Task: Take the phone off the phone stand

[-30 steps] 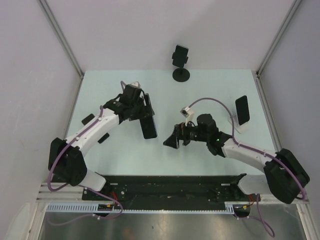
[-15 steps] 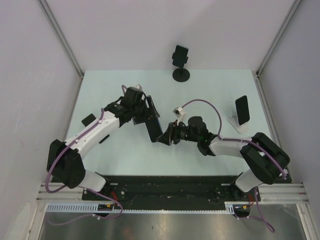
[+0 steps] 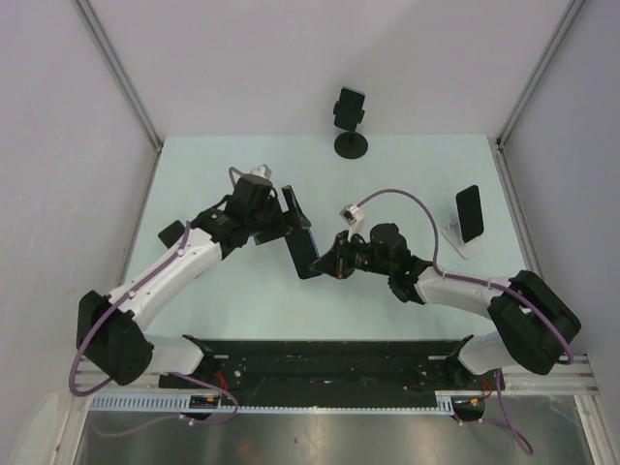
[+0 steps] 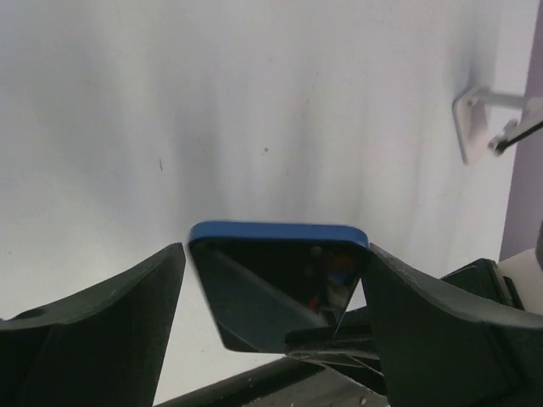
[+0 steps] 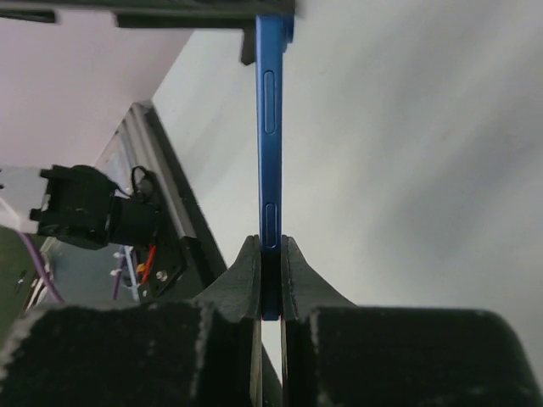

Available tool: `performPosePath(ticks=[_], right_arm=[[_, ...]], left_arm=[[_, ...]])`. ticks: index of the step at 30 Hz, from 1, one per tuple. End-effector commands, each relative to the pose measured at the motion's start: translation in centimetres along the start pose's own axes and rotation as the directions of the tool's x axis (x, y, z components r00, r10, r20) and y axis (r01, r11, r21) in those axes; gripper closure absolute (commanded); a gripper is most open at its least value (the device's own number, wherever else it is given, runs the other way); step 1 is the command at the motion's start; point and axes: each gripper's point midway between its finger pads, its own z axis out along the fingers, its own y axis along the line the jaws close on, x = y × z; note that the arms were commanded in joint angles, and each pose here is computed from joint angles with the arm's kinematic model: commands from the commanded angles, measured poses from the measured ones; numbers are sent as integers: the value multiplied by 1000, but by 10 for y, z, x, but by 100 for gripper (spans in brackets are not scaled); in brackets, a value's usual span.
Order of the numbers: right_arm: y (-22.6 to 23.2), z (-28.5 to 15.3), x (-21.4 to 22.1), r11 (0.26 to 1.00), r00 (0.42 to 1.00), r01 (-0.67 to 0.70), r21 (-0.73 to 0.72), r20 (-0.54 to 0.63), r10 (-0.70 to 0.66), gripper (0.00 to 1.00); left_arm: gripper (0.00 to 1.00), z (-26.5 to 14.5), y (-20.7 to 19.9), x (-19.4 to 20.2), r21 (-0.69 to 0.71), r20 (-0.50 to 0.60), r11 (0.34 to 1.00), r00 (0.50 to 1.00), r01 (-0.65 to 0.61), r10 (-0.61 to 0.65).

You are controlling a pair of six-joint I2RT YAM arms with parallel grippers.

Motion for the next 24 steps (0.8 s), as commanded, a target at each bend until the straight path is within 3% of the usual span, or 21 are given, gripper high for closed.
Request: performPosePath(ticks=[1,2,6,11,17,24], right_arm=[[-35,-22,-13,982,1000,-3,188,2,2,100],[-45,-28,-13,974,1000,-2,227,-3,3,100],[-88,-61,-13,921,997,-60,384,-17,72,100],[-142,-100,-33,852,988,-151,501,63,138,100],[-187,-120,-20,778,961,-253,575,57,271,100],[-204,-125,-4,751,935,-281,597,-6,355,100]], left_arm=[[5,-39,-1,-45,-11,238,998,969,-62,63],[0,-51,4,-55,-40,295,995,950,-94,101],[0,-80,23,-65,-116,392,978,896,-175,207],[0,-107,52,-54,-173,461,948,828,-267,318],[0,-120,80,-31,-184,500,934,789,-306,357],[0,-124,87,-23,-170,528,934,771,-315,357]])
